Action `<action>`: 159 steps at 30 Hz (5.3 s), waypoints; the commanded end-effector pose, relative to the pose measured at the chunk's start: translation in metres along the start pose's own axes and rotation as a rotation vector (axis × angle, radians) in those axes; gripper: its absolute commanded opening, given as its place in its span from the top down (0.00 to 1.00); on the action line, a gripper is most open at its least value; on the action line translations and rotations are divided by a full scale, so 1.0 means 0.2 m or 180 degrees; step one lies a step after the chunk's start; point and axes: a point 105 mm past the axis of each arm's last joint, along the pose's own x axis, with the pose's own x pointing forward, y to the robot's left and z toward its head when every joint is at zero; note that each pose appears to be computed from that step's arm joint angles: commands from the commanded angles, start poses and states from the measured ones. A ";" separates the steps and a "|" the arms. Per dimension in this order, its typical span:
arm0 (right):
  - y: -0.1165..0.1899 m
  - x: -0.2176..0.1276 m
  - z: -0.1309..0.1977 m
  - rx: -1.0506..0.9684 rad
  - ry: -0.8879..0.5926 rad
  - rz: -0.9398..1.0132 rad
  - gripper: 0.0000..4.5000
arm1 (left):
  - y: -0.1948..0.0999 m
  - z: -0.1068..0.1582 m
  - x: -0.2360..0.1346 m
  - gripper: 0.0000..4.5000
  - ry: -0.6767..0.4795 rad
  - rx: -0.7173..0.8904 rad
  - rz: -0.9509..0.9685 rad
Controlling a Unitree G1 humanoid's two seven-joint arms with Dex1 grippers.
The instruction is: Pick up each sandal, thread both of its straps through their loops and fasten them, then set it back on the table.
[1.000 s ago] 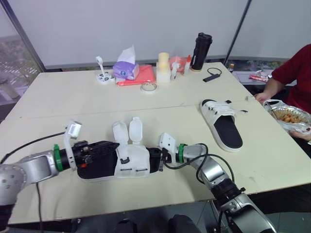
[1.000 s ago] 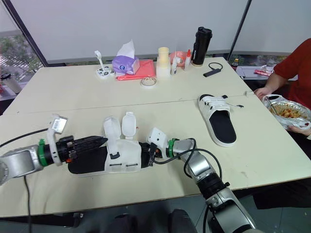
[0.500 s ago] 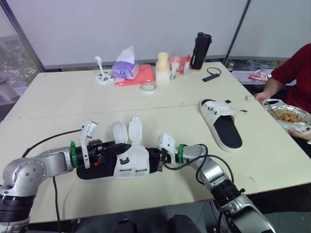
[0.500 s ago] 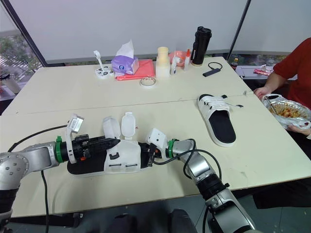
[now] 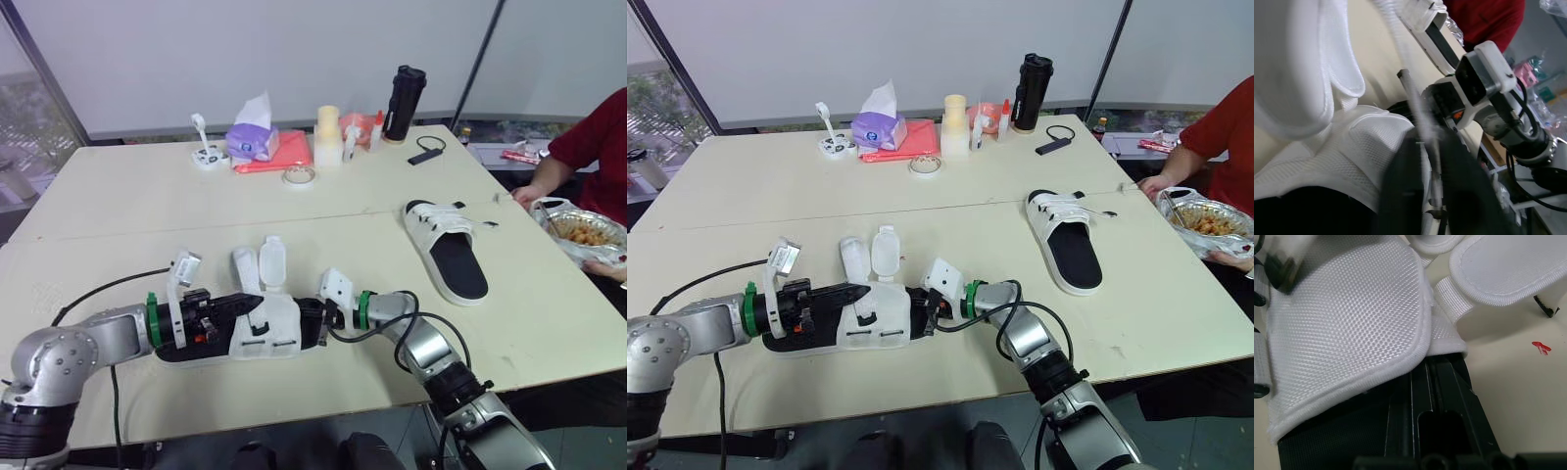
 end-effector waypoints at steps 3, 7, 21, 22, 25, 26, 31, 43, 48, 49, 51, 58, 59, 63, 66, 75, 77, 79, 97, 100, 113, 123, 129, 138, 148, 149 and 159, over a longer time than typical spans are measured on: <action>0.03 0.00 -0.15 0.0187 0.0341 -0.0045 1.00 | -0.02 0.08 0.00 0.99 -0.0140 0.0101 -0.0048; 0.03 0.00 -0.15 0.0195 0.0345 -0.0048 1.00 | -0.08 0.12 -0.04 0.99 -0.0134 -0.0103 -0.0372; 0.05 0.02 -0.15 0.0198 0.0339 -0.0034 1.00 | 0.02 0.06 -0.06 0.99 0.0512 -0.0288 -0.0697; 0.05 0.02 -0.15 0.0196 0.0342 -0.0034 1.00 | 0.02 0.05 -0.05 0.99 0.0536 -0.0276 -0.0706; 0.05 0.02 -0.15 0.0195 0.0346 -0.0042 1.00 | 0.03 0.03 -0.02 0.99 0.0579 -0.0243 -0.0724; 0.05 0.02 -0.15 0.0196 0.0347 -0.0048 1.00 | 0.03 0.03 -0.02 0.99 0.0590 -0.0237 -0.0732; 0.04 0.00 -0.16 0.0198 0.0364 -0.0076 1.00 | 0.03 -0.04 -0.02 0.99 0.0820 -0.0164 -0.0760; 0.04 0.01 -0.16 0.0206 0.0359 -0.0087 1.00 | -0.04 0.00 -0.07 0.99 0.0808 0.0408 -0.0777; 0.03 0.02 -0.16 0.0219 0.0351 -0.0091 1.00 | -0.11 0.00 -0.08 0.99 0.0842 0.0553 -0.0878; 0.03 0.02 -0.16 0.0221 0.0348 -0.0095 1.00 | -0.13 0.00 -0.08 0.99 0.0858 0.0579 -0.0893; 0.03 0.02 -0.16 0.0229 0.0342 -0.0102 1.00 | -0.14 0.00 -0.09 0.99 0.0906 0.0658 -0.0880; 0.03 0.02 -0.16 0.0252 0.0336 -0.0111 1.00 | -0.03 -0.05 -0.09 0.99 0.1102 0.1101 -0.0508; 0.03 0.02 -0.16 0.0254 0.0335 -0.0113 1.00 | -0.02 -0.05 -0.10 0.99 0.1124 0.1144 -0.0487; 0.02 0.02 -0.16 0.0260 0.0336 -0.0121 1.00 | -0.03 -0.06 -0.10 0.99 0.1145 0.1145 -0.0552; 0.02 0.02 -0.16 0.0266 0.0339 -0.0130 1.00 | -0.06 -0.08 -0.12 0.99 0.1259 0.1128 -0.0662; 0.02 0.02 -0.17 0.0280 0.0343 -0.0133 1.00 | -0.04 -0.08 -0.14 0.86 0.1193 0.1161 -0.0544; 0.02 0.02 -0.17 0.0282 0.0346 -0.0126 1.00 | -0.04 -0.06 -0.16 0.67 0.1110 0.1106 -0.0512; 0.03 0.02 -0.17 0.0284 0.0349 -0.0118 1.00 | -0.04 -0.02 -0.17 0.44 0.0957 0.1085 -0.0414; 0.04 0.04 -0.18 0.0243 0.0367 0.0000 1.00 | -0.06 -0.32 -0.26 0.21 0.1002 0.0943 0.0082; 0.03 0.03 -0.18 0.0206 0.0379 -0.0013 1.00 | -0.05 -0.35 -0.24 0.21 0.0989 0.0989 0.0083; 0.04 0.02 -0.19 0.0224 0.0397 -0.0025 1.00 | -0.06 -0.32 -0.10 0.21 0.0719 0.0913 -0.0125; 0.06 0.02 -0.19 0.0255 0.0397 -0.0036 1.00 | -0.07 -0.37 -0.11 1.00 0.0806 0.0686 -0.0161; 0.06 0.03 -0.20 0.0254 0.0406 -0.0029 1.00 | -0.18 -0.50 -0.21 1.00 0.1347 0.0337 -0.0546; 0.05 0.03 -0.20 0.0238 0.0425 -0.0034 1.00 | -0.35 -0.53 -0.28 1.00 0.1547 0.0281 -0.0932; 0.05 0.03 -0.21 0.0234 0.0455 -0.0012 1.00 | -0.37 -0.02 -0.15 1.00 0.0000 -0.0076 -0.0942; 0.05 0.03 -0.21 0.0232 0.0459 -0.0010 1.00 | -0.33 0.02 -0.14 1.00 -0.0143 -0.0194 -0.0840; 0.07 0.03 -0.23 0.0223 0.0490 0.0006 1.00 | -0.09 -0.07 -0.03 0.69 -0.0505 -0.1276 -0.0137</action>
